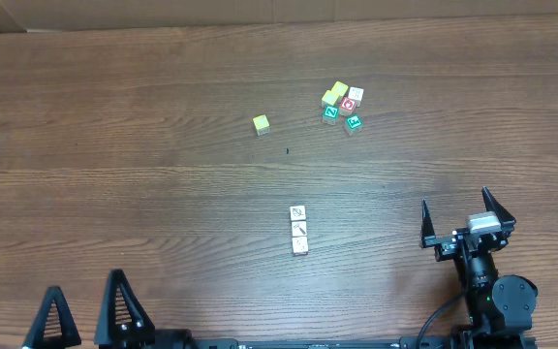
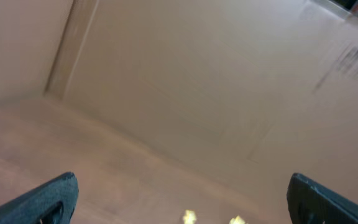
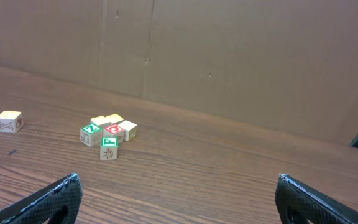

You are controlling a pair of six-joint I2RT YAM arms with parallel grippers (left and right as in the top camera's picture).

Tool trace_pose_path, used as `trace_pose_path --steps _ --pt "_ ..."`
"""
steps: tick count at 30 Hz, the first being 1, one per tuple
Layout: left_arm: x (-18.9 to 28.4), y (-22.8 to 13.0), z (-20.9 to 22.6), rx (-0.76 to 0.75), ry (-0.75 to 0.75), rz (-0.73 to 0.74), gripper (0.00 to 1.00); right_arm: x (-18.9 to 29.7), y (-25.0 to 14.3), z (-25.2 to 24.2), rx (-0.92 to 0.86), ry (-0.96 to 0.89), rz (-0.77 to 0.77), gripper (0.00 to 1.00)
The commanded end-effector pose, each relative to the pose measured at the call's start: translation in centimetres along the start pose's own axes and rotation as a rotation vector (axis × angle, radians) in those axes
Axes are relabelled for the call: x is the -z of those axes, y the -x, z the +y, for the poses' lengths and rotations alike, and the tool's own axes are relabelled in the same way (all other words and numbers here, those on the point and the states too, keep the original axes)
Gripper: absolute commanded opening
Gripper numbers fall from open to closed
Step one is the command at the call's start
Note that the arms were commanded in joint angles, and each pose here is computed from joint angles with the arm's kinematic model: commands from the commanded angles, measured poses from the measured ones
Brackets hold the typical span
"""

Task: Flip 3 blocks

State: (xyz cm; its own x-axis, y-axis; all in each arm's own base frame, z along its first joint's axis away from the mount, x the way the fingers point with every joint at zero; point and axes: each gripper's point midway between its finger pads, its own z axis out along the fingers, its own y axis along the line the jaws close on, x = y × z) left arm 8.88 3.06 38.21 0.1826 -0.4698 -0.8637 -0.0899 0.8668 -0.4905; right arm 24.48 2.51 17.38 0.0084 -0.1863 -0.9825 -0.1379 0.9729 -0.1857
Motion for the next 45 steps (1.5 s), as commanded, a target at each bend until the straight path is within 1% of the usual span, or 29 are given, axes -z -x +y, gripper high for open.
trace_pose_path --steps 1,5,6,10,12,14,16,19,25,31,37,38,40,41,43,45 --pt "-0.9 1.0 -0.8 -0.010 -0.039 -0.077 1.00 0.0 -0.3 -0.2 0.000 -0.011 0.001 1.00" --pt "-2.1 3.2 -3.5 -0.021 -0.180 -0.224 1.00 0.0 -0.3 -0.2 0.000 -0.011 0.001 1.00" --pt "-2.4 3.8 -4.7 -0.040 -0.246 -0.281 1.00 0.0 -0.3 -0.2 0.000 -0.011 0.001 1.00" --pt "-2.4 4.9 -7.2 -0.121 -0.404 -0.449 1.00 0.0 -0.3 -0.2 0.000 -0.011 0.001 1.00" --pt "-2.3 4.9 -7.8 -0.160 -0.457 -0.525 1.00 0.0 -0.3 -0.2 0.000 -0.011 0.001 1.00" --pt "-2.6 4.2 -7.8 -0.182 -0.484 -0.572 1.00 0.0 -0.3 -0.2 0.000 -0.011 0.001 1.00" --pt "-3.4 2.9 -7.3 -0.188 -0.488 -0.584 1.00 0.0 -0.3 -0.2 0.000 -0.011 0.001 1.00" --pt "-5.2 -0.1 -6.1 -0.191 -0.472 -0.540 1.00 0.0 -0.3 -0.2 0.000 -0.011 0.001 1.00" --pt "-9.0 -7.3 -2.9 -0.204 -0.407 -0.374 1.00 0.0 -0.3 -0.2 0.000 -0.011 0.001 1.00" --pt "-11.2 -12.3 0.6 -0.205 -0.299 -0.257 1.00 0.0 -0.3 -0.2 0.000 -0.011 0.001 1.00" --pt "-12.8 -18.2 4.9 -0.231 -0.122 -0.007 1.00 0.0 -0.3 -0.2 0.000 -0.011 0.001 1.00" --pt "-12.8 -20.3 6.3 -0.244 -0.070 0.083 1.00 0.0 -0.3 -0.2 0.000 -0.011 0.001 1.00" --pt "-12.6 -22.6 7.8 -0.259 -0.022 0.183 1.00 0.0 -0.3 -0.2 0.000 -0.011 0.001 1.00" --pt "-12.4 -23.2 8.1 -0.283 -0.015 0.211 1.00 0.0 -0.3 -0.2 0.000 -0.011 0.001 1.00" --pt "-12.4 -23.3 7.6 -0.353 -0.052 0.216 1.00 0.0 -0.3 -0.2 0.000 -0.011 0.001 1.00" --pt "-12.4 -23.4 7.6 -0.380 -0.057 0.219 1.00 0.0 -0.3 -0.2 0.000 -0.011 0.001 1.00"
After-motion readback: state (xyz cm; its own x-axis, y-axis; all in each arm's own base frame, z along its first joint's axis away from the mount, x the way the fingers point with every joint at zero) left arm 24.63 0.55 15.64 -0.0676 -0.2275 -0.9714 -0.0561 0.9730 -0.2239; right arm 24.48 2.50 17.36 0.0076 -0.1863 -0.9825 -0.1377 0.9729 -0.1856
